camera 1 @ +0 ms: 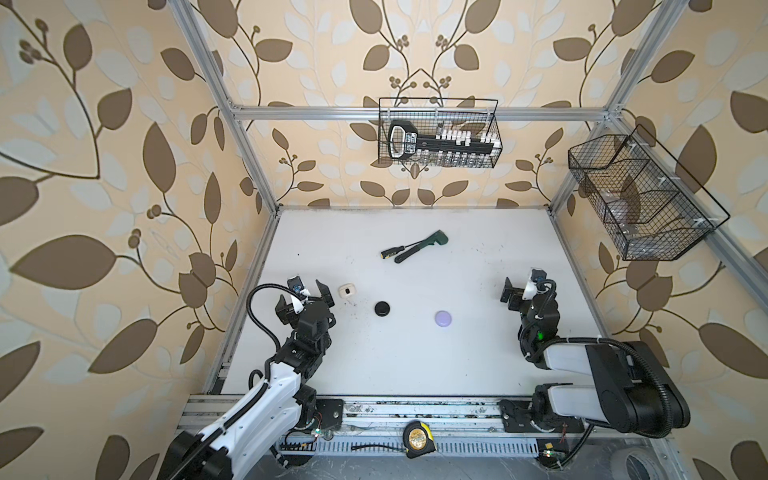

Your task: Insert the wireless bluetooth earbuds into the charging case

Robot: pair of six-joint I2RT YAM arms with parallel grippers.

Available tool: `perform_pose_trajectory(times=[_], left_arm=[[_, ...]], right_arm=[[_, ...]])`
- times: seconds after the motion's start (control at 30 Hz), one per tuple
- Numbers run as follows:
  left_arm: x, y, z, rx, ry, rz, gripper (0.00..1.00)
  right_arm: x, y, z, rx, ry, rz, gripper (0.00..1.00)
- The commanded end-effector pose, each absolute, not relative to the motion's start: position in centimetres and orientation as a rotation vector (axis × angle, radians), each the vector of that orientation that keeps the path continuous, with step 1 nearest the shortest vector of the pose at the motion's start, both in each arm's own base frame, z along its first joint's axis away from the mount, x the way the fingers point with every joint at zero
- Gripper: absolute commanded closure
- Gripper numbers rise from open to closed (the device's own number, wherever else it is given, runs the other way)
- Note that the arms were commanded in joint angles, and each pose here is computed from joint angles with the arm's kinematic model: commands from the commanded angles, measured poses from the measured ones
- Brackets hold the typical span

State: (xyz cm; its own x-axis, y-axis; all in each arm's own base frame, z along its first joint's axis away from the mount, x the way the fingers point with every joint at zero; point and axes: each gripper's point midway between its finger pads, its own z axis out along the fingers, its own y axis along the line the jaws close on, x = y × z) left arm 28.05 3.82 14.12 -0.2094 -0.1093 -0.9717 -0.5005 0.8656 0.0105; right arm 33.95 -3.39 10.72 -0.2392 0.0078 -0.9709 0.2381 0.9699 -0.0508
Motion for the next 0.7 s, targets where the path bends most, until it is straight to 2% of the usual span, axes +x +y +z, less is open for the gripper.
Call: perform_pose_trajectory(times=[0.0,0.07,0.2,0.3,0.4,0.67], left_arm=[[30.4,4.4,14.4,-0.489,1.697,0.377,0.01],[32.1,4.9,13.6,-0.489,1.735,0.464,0.01],[34.8,4.0,12.9,-0.376,1.792,0.477,0.01],[36.0,4.7,10.7,-0.363,1.810,0.398,0.01],[36.3,4.9,9.4,-0.367,1.890,0.309,0.01],[37.0,5.1,8.5,-0.359,1.926,0.297,0.01]], right_arm=[[34.7,-3.0,12.1,0.168,1.759,-0.188,0.00],[34.7,-2.9,12.0,0.166,1.761,-0.187,0.00],[34.6,-2.9,12.0,0.164,1.764,-0.188,0.00],[34.6,-2.9,12.0,0.165,1.764,-0.189,0.00],[34.7,-2.9,12.1,0.164,1.762,-0.189,0.00],[34.7,-2.7,12.0,0.157,1.765,-0.197,0.00]])
